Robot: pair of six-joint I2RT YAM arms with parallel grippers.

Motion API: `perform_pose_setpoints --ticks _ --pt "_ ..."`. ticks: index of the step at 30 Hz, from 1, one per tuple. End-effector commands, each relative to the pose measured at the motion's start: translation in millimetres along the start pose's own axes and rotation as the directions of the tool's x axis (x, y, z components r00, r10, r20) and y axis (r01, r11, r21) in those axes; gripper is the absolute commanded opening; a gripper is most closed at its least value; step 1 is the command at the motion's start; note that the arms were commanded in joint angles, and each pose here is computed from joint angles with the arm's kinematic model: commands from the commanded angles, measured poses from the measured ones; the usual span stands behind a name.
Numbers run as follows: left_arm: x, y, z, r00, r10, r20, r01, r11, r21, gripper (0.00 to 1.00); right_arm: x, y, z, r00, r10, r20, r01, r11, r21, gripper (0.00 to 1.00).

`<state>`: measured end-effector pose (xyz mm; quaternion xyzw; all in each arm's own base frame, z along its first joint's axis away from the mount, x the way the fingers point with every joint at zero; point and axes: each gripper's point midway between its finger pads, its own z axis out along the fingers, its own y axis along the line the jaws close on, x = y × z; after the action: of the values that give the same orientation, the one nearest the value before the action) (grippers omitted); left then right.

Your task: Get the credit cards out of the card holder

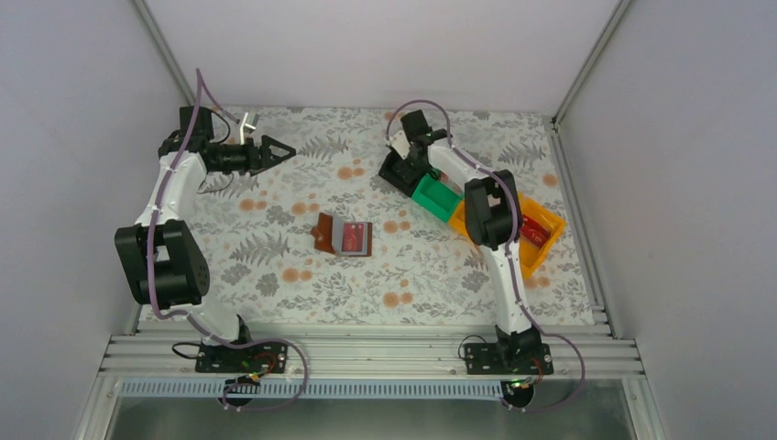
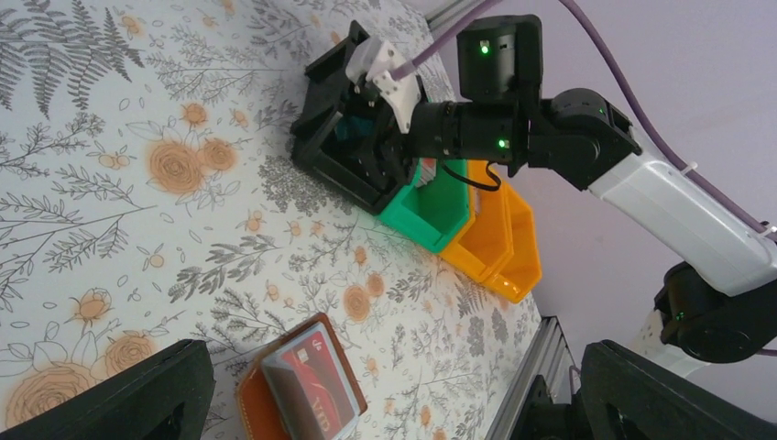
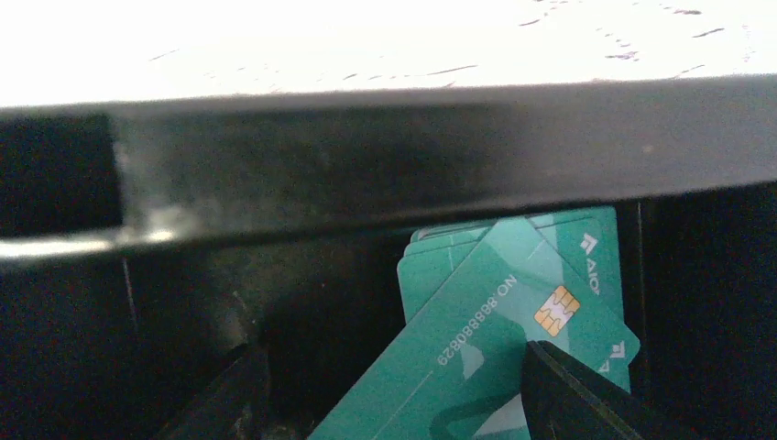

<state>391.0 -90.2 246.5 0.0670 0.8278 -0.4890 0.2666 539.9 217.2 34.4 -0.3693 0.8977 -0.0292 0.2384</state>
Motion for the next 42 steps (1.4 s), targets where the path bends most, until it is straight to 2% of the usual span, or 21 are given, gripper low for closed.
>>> perform_pose_setpoints --ticks 1,6,10,12,18,21,24,33,42 --pt "-1.6 -6.0 -1.2 1.000 0.026 0.008 -0.027 0.999 0.031 1.00 0.6 36.7 -28.7 0.997 -0.072 -0.005 0.071 0.994 -0.081 0.71" --pt "-2.2 -7.2 -1.8 1.000 0.028 0.010 -0.028 0.999 0.035 1.00 -47.8 15.8 -82.0 0.989 0.026 0.142 -0.020 0.999 -0.039 0.69" --pt "-2.8 -8.5 -2.1 0.999 0.031 0.010 -0.031 0.999 0.039 1.00 -56.4 24.8 -95.2 0.976 0.154 0.154 -0.135 0.983 -0.127 0.64" --pt "-2.9 -9.9 -2.3 0.999 0.037 0.010 -0.037 0.998 0.042 1.00 -46.4 31.5 -89.5 0.968 0.223 0.112 -0.205 0.966 -0.155 0.58" --pt "-2.3 -10.4 -1.3 1.000 0.029 0.007 -0.029 0.998 0.061 1.00 -26.7 38.8 -73.5 0.937 0.350 0.012 -0.344 0.925 -0.162 0.24" --pt "-2.6 -11.7 -1.9 0.999 0.034 0.009 -0.034 0.998 0.062 1.00 -23.0 45.3 -60.2 0.924 0.381 -0.041 -0.382 0.906 -0.182 0.13" --pt "-2.8 -13.0 -2.6 0.999 0.038 0.010 -0.039 0.997 0.061 1.00 -13.8 46.5 -42.4 0.921 0.380 -0.090 -0.389 0.907 -0.158 0.06" --pt "-2.9 -10.5 -1.5 1.000 0.030 0.008 -0.030 0.998 0.060 1.00 13.4 53.0 -19.9 0.907 0.365 -0.210 -0.392 0.914 -0.102 0.04" --pt "-4.5 -12.0 -1.8 0.999 0.031 0.008 -0.031 0.997 0.066 1.00 30.3 9.3 -20.7 0.921 0.315 -0.227 -0.280 0.944 0.176 0.04"
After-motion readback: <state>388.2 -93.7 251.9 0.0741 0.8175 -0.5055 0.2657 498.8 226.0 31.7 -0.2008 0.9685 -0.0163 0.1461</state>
